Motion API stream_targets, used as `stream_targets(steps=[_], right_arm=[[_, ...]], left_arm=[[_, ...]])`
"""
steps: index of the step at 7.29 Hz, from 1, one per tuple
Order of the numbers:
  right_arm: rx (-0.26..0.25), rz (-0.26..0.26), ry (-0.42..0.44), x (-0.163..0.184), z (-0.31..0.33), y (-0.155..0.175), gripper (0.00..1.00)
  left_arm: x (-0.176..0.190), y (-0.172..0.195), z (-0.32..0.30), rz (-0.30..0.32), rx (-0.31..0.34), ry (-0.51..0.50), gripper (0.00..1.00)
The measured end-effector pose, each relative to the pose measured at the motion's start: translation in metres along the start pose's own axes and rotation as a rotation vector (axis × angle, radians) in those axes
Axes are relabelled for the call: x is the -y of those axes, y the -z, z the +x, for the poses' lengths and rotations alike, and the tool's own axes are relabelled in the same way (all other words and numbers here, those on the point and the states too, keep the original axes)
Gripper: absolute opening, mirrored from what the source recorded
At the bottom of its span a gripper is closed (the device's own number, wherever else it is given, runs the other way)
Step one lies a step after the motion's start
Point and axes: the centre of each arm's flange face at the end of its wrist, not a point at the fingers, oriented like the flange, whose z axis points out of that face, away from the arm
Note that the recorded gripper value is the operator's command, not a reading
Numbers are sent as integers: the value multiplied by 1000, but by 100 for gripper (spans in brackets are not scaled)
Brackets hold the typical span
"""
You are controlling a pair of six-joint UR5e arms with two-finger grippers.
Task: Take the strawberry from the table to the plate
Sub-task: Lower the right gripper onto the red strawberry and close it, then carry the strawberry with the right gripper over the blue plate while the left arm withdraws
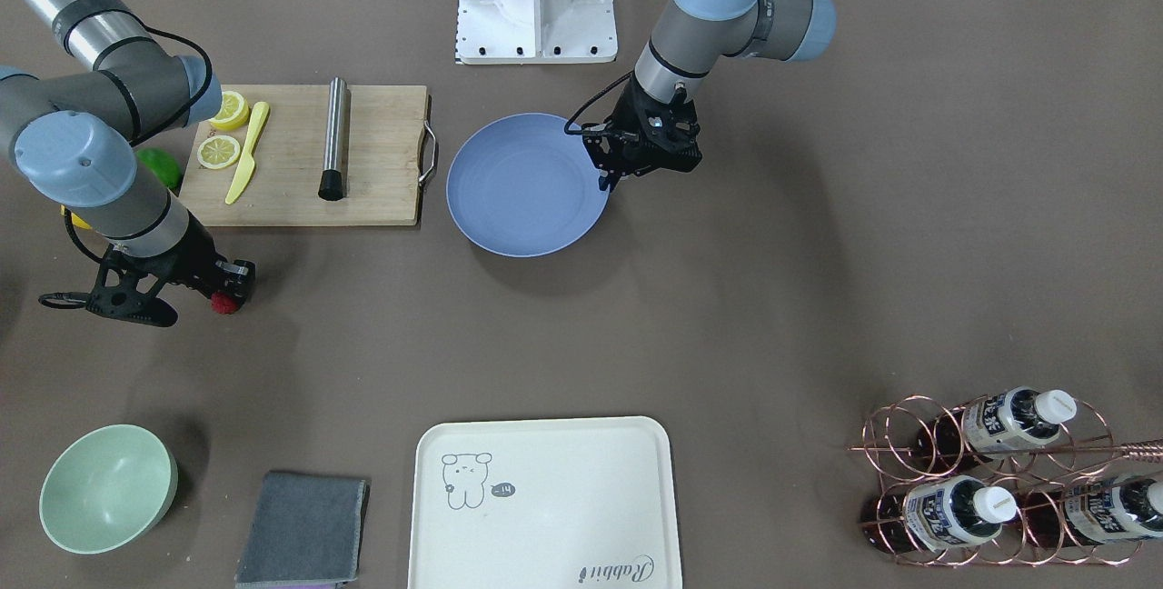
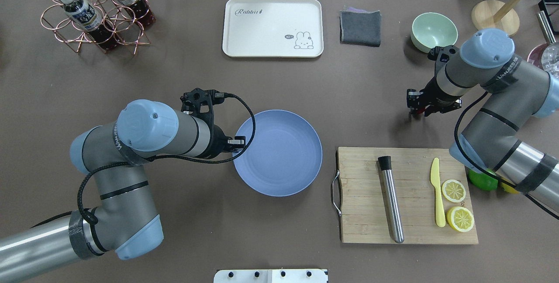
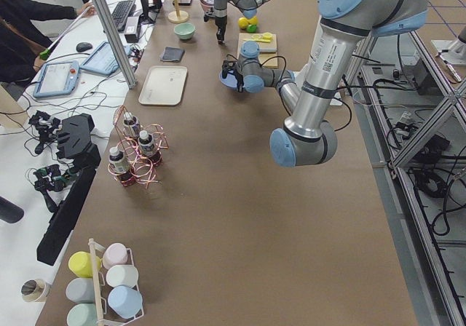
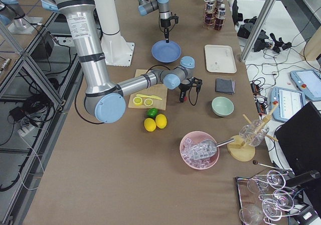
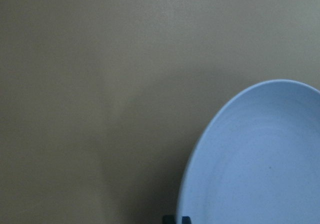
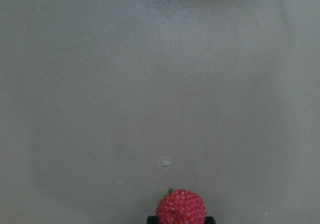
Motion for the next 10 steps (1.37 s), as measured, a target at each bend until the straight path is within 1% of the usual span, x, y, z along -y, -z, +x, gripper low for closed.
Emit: stream_targets(steps=[2,3,5,6,7,8,9,10], right_arm=[[12,5,-2,0,-3,7,0],[26,11,-4,2,-5,17,0],[69,20,-6,5,-12,47,0],[80,23,-6,5,-24,64,0],[80,23,-10,3,-50,85,0],[82,22,-20,-9,-81,105,0],[91,27,-36,-31,-115,117,0],[98,35,-46,-62,-153,118,0]], left_arm=[[0,11,-12,15,-9,-1,98],[4,18,-16,25,-15,-1,98],[21,32,-29,55,-11,-8,98],[32,38,-42,74,7,-48,98],[47,45,-61,94,36,-140,98],[60,53,-81,113,67,-265,98],[74,63,-101,131,100,-378,98],[90,75,-124,152,135,-427,98]])
